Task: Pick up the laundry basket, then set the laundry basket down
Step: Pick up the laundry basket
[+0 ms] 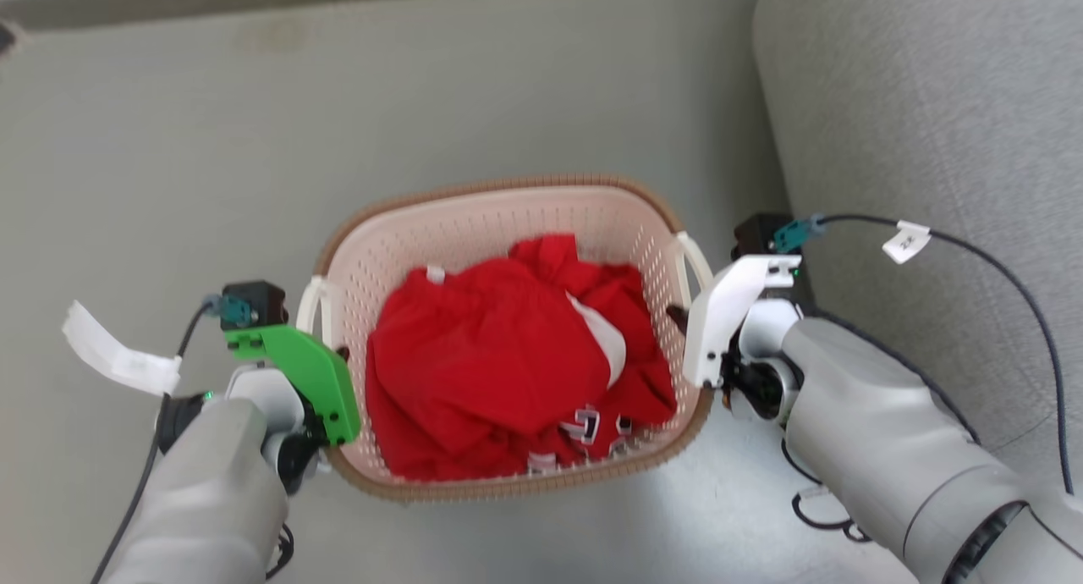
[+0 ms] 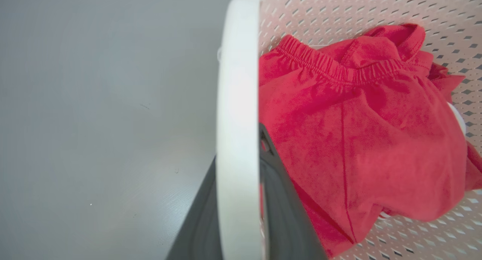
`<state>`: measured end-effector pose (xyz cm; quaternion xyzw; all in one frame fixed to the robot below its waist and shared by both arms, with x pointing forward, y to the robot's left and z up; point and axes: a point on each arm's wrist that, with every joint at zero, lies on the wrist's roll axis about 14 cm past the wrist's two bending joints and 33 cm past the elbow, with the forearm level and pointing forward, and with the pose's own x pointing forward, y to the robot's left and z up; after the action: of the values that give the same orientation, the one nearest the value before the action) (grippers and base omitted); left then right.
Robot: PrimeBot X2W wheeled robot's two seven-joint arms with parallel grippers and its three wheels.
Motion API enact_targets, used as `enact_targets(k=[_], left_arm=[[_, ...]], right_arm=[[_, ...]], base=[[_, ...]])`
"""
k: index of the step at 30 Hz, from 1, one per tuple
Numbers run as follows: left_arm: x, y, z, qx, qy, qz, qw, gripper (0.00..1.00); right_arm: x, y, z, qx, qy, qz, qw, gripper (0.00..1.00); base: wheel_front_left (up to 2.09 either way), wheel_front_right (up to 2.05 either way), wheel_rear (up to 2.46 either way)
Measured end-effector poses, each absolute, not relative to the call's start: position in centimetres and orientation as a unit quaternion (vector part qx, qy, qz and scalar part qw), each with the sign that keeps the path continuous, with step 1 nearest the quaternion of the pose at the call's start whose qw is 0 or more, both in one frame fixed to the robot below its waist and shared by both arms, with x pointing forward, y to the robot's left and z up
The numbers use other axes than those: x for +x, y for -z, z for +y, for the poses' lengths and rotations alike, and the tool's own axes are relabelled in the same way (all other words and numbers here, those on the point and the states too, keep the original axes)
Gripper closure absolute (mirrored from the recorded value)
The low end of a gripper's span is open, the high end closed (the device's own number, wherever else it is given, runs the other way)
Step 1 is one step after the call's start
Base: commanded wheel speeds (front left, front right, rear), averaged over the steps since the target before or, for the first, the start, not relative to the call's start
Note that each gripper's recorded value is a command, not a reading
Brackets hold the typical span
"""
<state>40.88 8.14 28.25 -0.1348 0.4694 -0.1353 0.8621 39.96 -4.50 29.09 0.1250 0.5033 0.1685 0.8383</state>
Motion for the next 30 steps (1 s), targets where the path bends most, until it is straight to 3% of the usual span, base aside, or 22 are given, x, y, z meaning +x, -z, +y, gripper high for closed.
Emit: enact_targets(k=[21, 30], left_arm=[[36.3, -31.3, 7.2, -0.123, 0.152, 0.486, 0.852, 1.00], [35.8, -31.9, 7.0, -0.120, 0.155, 0.486, 0.852, 1.00]], right_arm=[[34.3, -32.0, -5.2, 0.117, -0.171, 0.522, 0.827, 1.00], [33.6, -32.6, -5.4, 0.112, -0.171, 0.521, 0.829, 1.00]], base=[[0.00, 0.00, 0.00], [0.00, 0.00, 0.00]])
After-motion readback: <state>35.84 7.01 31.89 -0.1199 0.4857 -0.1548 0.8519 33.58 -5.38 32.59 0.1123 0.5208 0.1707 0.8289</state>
